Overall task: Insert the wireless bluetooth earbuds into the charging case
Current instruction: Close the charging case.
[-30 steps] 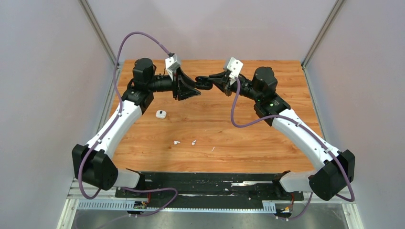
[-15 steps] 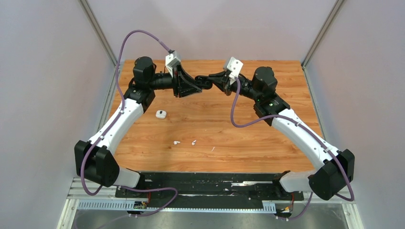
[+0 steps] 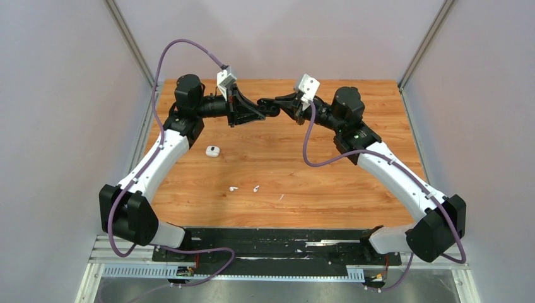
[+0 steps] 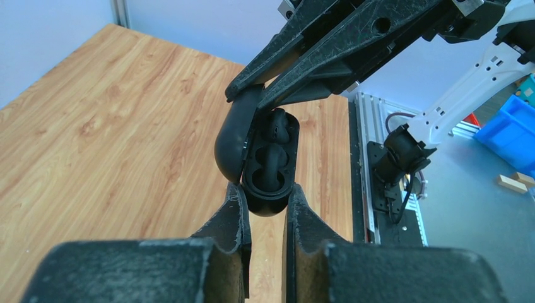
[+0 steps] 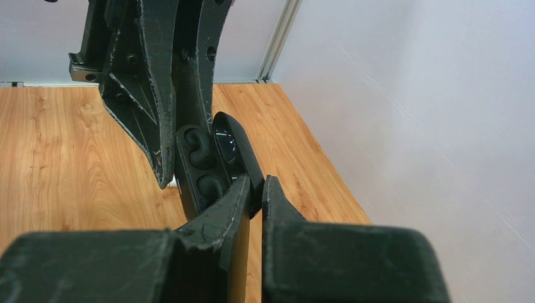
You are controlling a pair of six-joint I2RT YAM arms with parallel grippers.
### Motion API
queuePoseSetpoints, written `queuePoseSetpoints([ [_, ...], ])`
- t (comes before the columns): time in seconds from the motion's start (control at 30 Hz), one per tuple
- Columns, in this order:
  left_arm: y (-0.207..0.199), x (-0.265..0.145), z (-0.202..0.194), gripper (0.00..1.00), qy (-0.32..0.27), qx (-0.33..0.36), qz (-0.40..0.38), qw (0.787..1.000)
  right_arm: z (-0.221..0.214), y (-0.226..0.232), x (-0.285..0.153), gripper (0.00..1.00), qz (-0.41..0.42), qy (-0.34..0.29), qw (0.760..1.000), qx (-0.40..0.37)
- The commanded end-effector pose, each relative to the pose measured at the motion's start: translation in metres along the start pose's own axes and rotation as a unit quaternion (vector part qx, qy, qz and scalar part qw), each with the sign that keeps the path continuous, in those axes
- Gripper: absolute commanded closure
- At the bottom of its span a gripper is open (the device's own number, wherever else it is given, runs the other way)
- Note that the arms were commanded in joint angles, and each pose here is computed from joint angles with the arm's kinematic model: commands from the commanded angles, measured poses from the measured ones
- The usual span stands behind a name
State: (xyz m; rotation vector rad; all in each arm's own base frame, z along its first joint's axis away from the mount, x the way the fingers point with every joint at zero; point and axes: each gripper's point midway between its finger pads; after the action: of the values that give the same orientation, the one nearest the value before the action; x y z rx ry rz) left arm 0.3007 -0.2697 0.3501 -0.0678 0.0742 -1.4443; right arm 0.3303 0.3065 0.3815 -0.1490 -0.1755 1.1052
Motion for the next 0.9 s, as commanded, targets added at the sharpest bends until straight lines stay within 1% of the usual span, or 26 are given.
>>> queuePoseSetpoints([
  [0.0, -0.005, 0.001, 0.018, 1.0, -0.013, 0.035, -0.011, 0.999, 0.016, 0.001, 0.005, 1.0, 0.009, -0.015, 1.0, -0.011],
  [0.03, -0.005, 0.001, 0.019, 0.95, -0.014, 0.033, -0.011, 0.999, 0.016, 0.0, 0.005, 1.0, 0.008, -0.015, 1.0, -0.011],
  [0.07, -0.005, 0.001, 0.019, 0.89, -0.015, 0.031, -0.011, 0.999, 0.016, 0.0, 0.006, 1.0, 0.007, -0.014, 1.0, -0.009],
  [0.1, -0.004, 0.002, 0.02, 0.79, -0.016, 0.027, -0.009, 0.999, 0.016, -0.001, 0.006, 1.0, 0.005, -0.014, 1.0, -0.009],
  [0.13, -0.004, 0.002, 0.021, 0.74, -0.017, 0.025, -0.009, 0.999, 0.016, -0.002, 0.007, 1.0, 0.003, -0.014, 1.0, -0.009],
  [0.33, -0.004, 0.003, 0.022, 0.67, -0.022, 0.02, -0.015, 0.999, 0.016, -0.005, 0.007, 1.0, -0.003, -0.013, 1.0, -0.007],
  [0.43, -0.002, 0.004, 0.022, 0.66, -0.022, 0.018, -0.014, 1.0, 0.015, -0.004, 0.007, 1.0, -0.003, -0.012, 1.0, -0.006],
  [0.5, -0.003, 0.004, 0.022, 0.7, -0.023, 0.018, -0.018, 0.999, 0.013, -0.005, 0.007, 1.0, -0.003, -0.01, 1.0, -0.005],
  [0.53, -0.004, 0.005, 0.022, 0.77, -0.025, 0.017, -0.021, 0.999, 0.012, -0.004, 0.007, 1.0, -0.002, -0.008, 1.0, -0.005],
  [0.57, -0.004, 0.005, 0.023, 0.82, -0.026, 0.018, -0.023, 0.999, 0.01, -0.003, 0.008, 1.0, 0.0, -0.006, 1.0, -0.005],
  [0.6, -0.004, 0.005, 0.023, 0.92, -0.027, 0.018, -0.024, 0.999, 0.009, -0.002, 0.008, 1.0, 0.002, -0.003, 1.0, -0.006],
  [0.67, -0.004, 0.005, 0.023, 1.0, -0.028, 0.02, -0.025, 0.999, 0.008, -0.002, 0.007, 0.99, 0.004, 0.001, 1.0, -0.006],
  [0.7, -0.004, 0.005, 0.023, 1.0, -0.028, 0.021, -0.025, 0.999, 0.008, -0.002, 0.007, 0.95, 0.003, 0.002, 1.0, -0.006],
  [0.8, -0.005, 0.005, 0.021, 1.0, -0.025, 0.022, -0.028, 0.999, 0.013, -0.007, 0.004, 0.76, -0.01, 0.003, 1.0, -0.011],
  [0.87, -0.005, 0.004, 0.018, 1.0, -0.02, 0.025, -0.029, 0.999, 0.018, -0.011, 0.001, 0.71, -0.023, 0.005, 1.0, -0.016],
])
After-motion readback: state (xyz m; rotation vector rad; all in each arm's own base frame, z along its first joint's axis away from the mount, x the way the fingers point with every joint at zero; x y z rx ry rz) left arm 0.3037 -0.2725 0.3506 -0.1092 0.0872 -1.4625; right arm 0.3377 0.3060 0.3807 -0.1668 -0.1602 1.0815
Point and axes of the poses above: each gripper's point midway between its finger pads, its own x axis out along the fingers, its own y axis along the line the jaws close on, z = x × y, and after that the axes turned 8 degrees about x, right-handed
